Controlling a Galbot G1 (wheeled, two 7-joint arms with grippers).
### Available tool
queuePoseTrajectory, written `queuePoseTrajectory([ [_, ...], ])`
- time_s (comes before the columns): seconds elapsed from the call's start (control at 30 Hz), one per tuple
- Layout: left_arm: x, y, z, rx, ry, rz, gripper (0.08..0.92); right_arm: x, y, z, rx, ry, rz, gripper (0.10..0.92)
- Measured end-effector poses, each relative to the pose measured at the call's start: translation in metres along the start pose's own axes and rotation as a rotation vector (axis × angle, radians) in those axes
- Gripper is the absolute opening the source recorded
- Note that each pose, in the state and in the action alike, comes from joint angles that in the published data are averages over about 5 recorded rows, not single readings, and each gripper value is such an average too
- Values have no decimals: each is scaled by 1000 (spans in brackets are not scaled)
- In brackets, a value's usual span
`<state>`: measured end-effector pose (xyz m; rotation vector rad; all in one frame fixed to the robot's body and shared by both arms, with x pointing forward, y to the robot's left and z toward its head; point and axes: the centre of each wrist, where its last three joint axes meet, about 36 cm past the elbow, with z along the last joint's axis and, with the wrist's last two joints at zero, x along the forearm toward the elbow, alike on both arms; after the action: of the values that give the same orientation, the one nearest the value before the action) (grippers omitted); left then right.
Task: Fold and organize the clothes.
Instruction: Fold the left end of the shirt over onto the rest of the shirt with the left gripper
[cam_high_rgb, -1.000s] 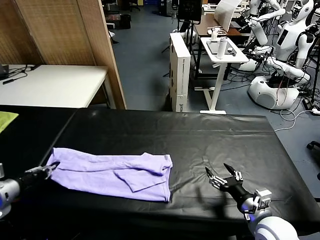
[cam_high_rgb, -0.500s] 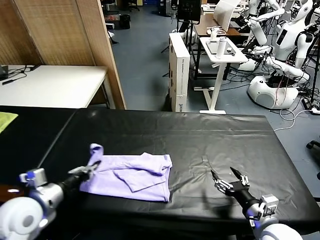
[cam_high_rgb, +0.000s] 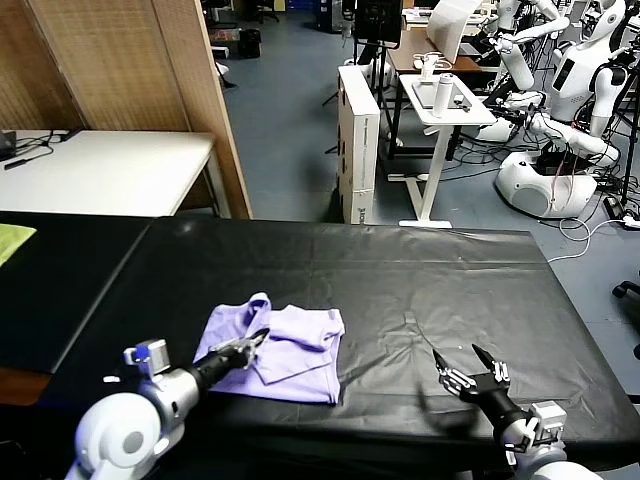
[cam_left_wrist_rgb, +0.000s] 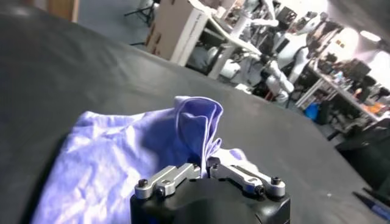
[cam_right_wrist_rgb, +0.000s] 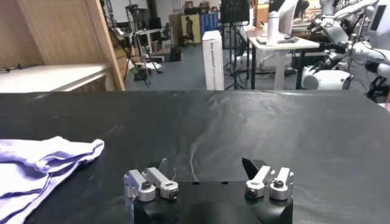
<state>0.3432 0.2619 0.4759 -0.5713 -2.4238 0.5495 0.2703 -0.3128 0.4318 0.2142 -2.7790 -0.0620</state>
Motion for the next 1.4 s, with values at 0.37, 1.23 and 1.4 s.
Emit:
queuePoseTrajectory([
  [0.37, -25, -25, 17, 28, 28, 63, 185, 1, -1, 2, -2, 4, 7, 907],
  [1.23, -55, -30, 38, 38, 61, 47, 185, 2, 0, 5, -4, 13, 13, 907],
  [1.4, -48, -33, 34, 19, 48, 46, 352, 2, -2, 4, 13, 19, 2, 907],
])
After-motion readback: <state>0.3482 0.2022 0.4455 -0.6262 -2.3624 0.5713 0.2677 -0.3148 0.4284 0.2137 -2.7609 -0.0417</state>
